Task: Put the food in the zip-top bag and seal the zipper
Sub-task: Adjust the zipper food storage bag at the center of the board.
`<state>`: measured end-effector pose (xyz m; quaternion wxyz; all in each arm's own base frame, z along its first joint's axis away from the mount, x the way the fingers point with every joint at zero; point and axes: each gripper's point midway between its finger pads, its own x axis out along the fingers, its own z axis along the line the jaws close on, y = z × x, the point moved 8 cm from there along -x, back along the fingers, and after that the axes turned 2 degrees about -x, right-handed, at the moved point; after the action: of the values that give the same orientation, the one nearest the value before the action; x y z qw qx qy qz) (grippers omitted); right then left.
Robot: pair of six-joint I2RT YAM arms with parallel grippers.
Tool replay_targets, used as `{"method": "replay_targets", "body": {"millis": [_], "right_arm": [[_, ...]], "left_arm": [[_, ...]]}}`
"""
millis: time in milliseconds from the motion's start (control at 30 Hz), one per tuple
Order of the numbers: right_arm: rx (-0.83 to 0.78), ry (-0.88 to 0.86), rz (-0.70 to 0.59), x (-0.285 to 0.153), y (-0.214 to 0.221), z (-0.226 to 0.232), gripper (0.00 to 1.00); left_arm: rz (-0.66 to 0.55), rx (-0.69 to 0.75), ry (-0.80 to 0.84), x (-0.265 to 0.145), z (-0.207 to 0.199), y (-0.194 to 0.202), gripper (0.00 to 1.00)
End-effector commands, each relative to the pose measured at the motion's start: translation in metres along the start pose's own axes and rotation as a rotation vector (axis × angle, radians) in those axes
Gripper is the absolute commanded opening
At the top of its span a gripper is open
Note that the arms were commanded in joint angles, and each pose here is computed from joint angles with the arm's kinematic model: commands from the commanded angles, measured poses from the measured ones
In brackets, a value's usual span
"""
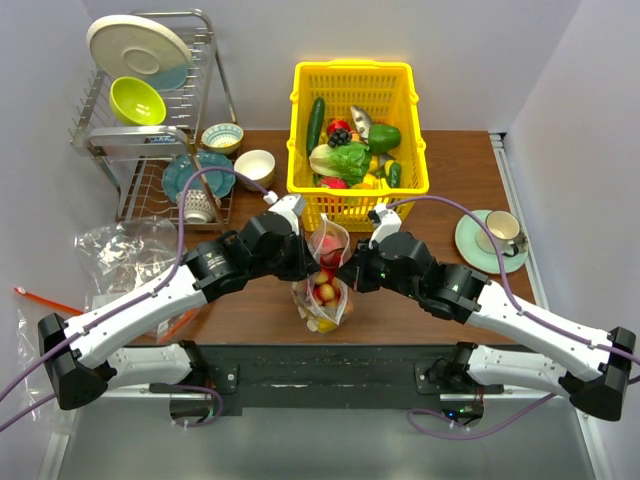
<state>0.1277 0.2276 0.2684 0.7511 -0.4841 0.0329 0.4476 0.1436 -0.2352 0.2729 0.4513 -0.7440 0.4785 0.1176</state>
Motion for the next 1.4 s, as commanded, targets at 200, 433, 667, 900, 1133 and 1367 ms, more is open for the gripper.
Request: {"method": "replay_targets", "body": {"millis": [200, 433, 667, 900, 1133, 1367], "right_arm": [[-0.043, -0.069, -0.069, -0.015, -0.027, 0.019, 0.25], [-0.153, 0.152, -0.134, -0.044, -0.053, 0.004, 0.38], [-0.257, 0.344, -0.092, -0.039, -0.061, -0.008, 0.40], [-0.329, 0.396, -0.004, -0.025, -0.055, -0.013, 0.41], [-0.328, 0.369, 0.069, -0.019, -0.044, -0.013, 0.04], [-0.190, 0.069, 0.060, -0.024, -0.046, 0.024, 0.00]], "left_arm": [[-0.027, 0.040, 0.084, -0.010, -0.015, -0.008, 0.00], [-0.035, 0.046, 0.077, -0.011, -0.013, -0.010, 0.00], [-0.041, 0.050, 0.078, -0.014, -0.014, -0.013, 0.00], [-0.043, 0.047, 0.069, -0.014, -0.013, -0.013, 0.00], [-0.052, 0.054, 0.067, -0.016, -0.014, -0.015, 0.00], [-0.077, 0.107, 0.095, -0.018, -0.020, -0.023, 0.00]]}}
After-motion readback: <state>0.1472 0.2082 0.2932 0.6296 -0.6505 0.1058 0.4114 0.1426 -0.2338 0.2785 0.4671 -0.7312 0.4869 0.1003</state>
